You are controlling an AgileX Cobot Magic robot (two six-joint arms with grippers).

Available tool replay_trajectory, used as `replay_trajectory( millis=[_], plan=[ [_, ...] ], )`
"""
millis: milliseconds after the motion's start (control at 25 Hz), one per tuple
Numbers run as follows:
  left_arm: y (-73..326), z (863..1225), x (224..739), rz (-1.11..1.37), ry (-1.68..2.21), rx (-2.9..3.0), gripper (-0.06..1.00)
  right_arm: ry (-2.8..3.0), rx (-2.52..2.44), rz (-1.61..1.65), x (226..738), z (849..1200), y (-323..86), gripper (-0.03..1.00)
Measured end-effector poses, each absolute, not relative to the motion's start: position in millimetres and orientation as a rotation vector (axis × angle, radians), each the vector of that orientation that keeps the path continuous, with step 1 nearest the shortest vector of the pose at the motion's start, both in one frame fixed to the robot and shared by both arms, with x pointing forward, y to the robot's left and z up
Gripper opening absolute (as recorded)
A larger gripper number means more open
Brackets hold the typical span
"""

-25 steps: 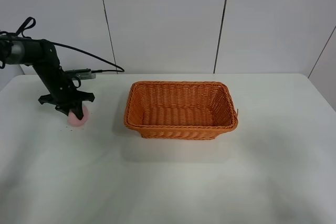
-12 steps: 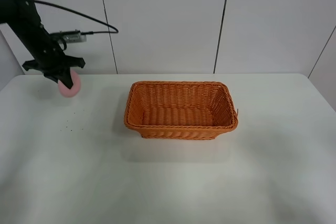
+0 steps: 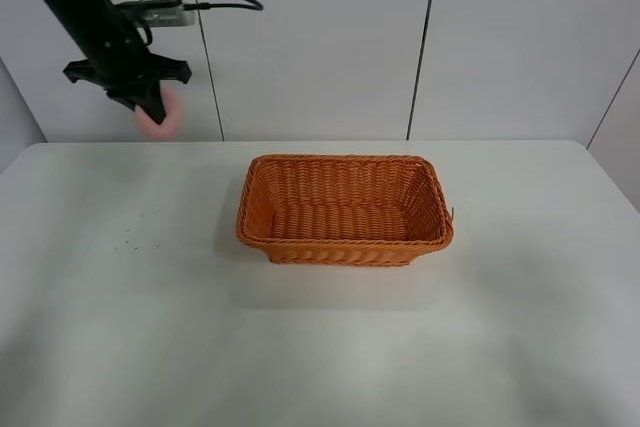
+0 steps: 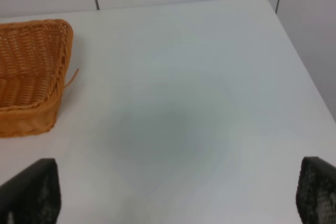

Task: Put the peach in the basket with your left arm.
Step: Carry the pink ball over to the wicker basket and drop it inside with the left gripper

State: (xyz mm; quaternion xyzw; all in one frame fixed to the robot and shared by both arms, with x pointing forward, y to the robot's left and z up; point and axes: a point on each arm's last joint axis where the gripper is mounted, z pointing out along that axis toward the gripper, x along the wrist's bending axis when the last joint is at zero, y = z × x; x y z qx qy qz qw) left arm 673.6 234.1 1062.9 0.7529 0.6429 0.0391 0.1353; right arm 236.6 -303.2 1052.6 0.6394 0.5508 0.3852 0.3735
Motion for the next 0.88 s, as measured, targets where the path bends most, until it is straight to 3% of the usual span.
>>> replay_trajectory(
  millis=[320,600,880],
  plan=[
    [119.7,1064.8,655.1,0.078,1.568,2.349,0.15,1.411,1.638,0.987,236.6,1052.6,-303.2,0.69],
    [39.5,1009.0,652.5,0.007,1.419,2.489,0.15,1.411,1.638,0.987,236.6,1052.6,-303.2,0.69],
    [10.9,936.1,655.8,-0.054,1.413,2.565,0.15,1.411,1.638,0.987,236.6,1052.6,-303.2,0.69]
  ],
)
